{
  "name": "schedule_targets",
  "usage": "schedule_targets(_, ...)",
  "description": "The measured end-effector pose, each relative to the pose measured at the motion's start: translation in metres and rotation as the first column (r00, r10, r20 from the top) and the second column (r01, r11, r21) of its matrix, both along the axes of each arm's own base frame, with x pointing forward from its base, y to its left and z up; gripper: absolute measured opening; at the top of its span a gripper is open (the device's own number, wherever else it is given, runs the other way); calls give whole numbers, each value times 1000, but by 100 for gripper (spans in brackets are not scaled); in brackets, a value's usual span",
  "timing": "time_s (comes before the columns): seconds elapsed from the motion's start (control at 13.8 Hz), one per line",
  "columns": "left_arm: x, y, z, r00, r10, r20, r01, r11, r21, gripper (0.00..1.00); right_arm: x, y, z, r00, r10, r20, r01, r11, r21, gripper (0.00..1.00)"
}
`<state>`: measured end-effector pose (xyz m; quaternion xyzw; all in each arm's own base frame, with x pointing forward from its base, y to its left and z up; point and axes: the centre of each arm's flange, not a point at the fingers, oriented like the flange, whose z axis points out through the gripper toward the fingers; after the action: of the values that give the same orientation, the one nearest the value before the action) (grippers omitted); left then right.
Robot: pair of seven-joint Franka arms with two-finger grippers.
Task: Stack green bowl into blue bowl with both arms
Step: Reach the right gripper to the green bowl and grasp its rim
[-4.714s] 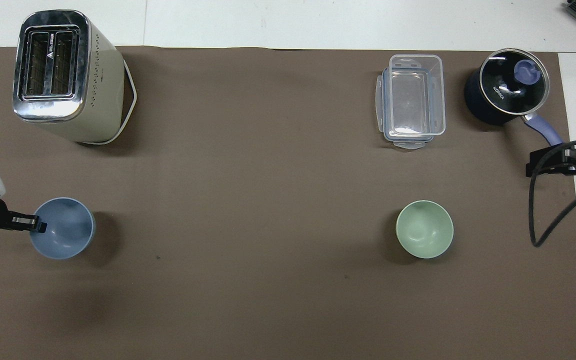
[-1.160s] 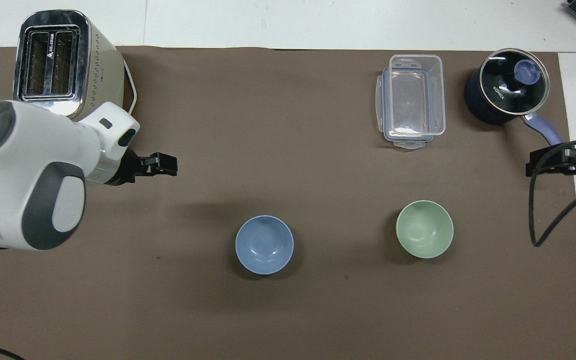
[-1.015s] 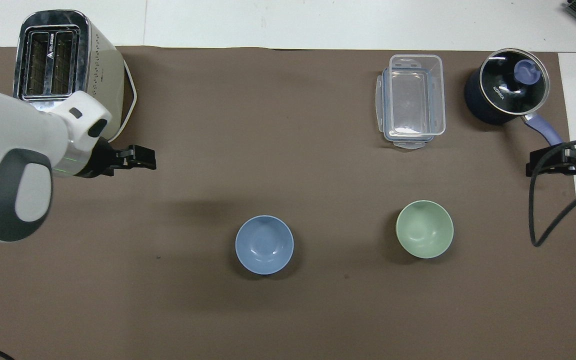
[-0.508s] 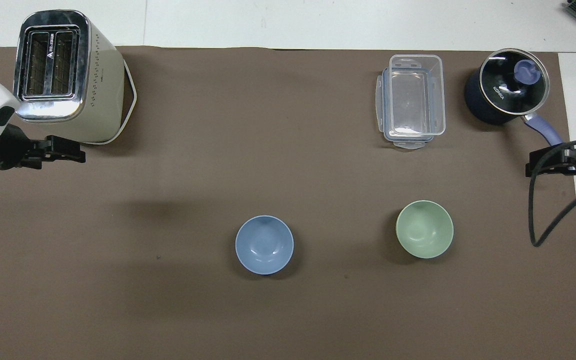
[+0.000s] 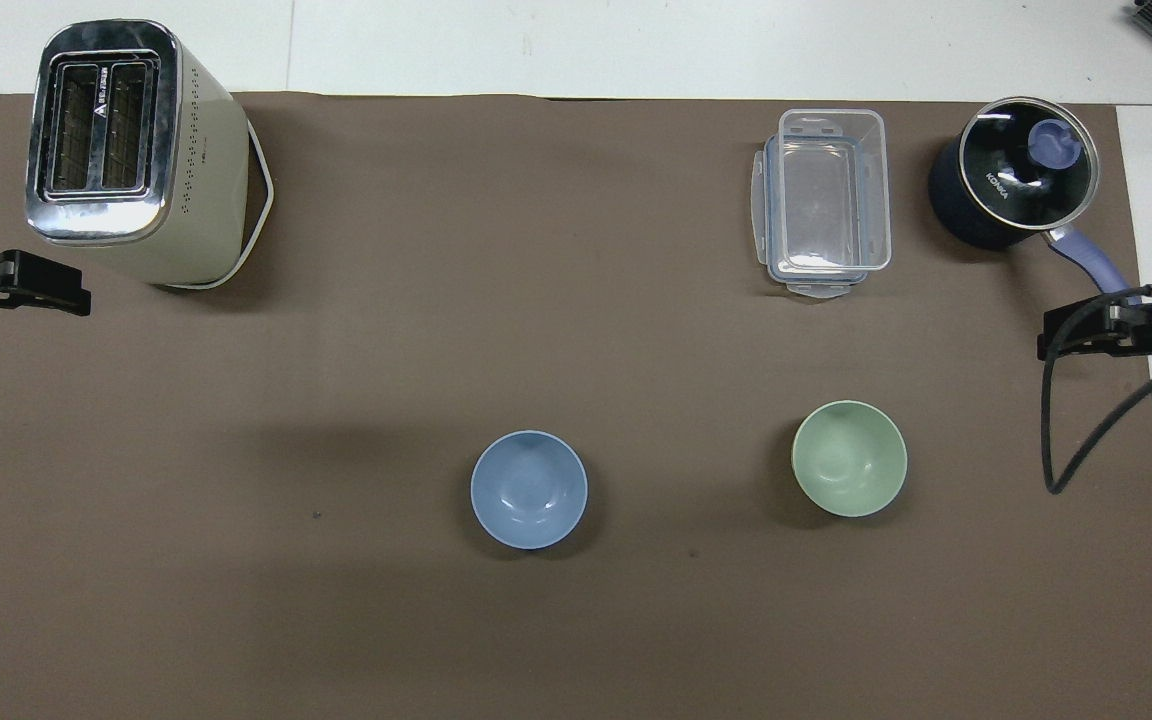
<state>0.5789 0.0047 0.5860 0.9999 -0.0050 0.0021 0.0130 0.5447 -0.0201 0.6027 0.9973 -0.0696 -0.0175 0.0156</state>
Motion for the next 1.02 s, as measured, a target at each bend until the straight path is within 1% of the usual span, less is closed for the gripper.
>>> schedule_targets(0.22,-8,0,20,999,-3,-37,3,1000,0,100,1,0,-35,1000,26,-14,-26,1000,5,100)
schedule_targets(0.36,-9,-3,24,999,-8,-43,8,1000,-1,100,-1,-4,-63,999,37,-18,-37,999,18,100)
schedule_targets(0.73,-11,-6,23,998,-14,-54,13,1000,-1,100,-18,-11,-133,997,75,-23,-74,997,37,100)
schedule_targets(0.87,-11,-6,23,998,-13,-55,13,1000,-1,100,-26,-6,-169,997,75,-19,-73,994,78,100)
schedule_targets(1.02,-11,-4,23,998,-9,-55,9,1000,-1,100,-35,-1,-197,995,102,-14,-100,990,94,100)
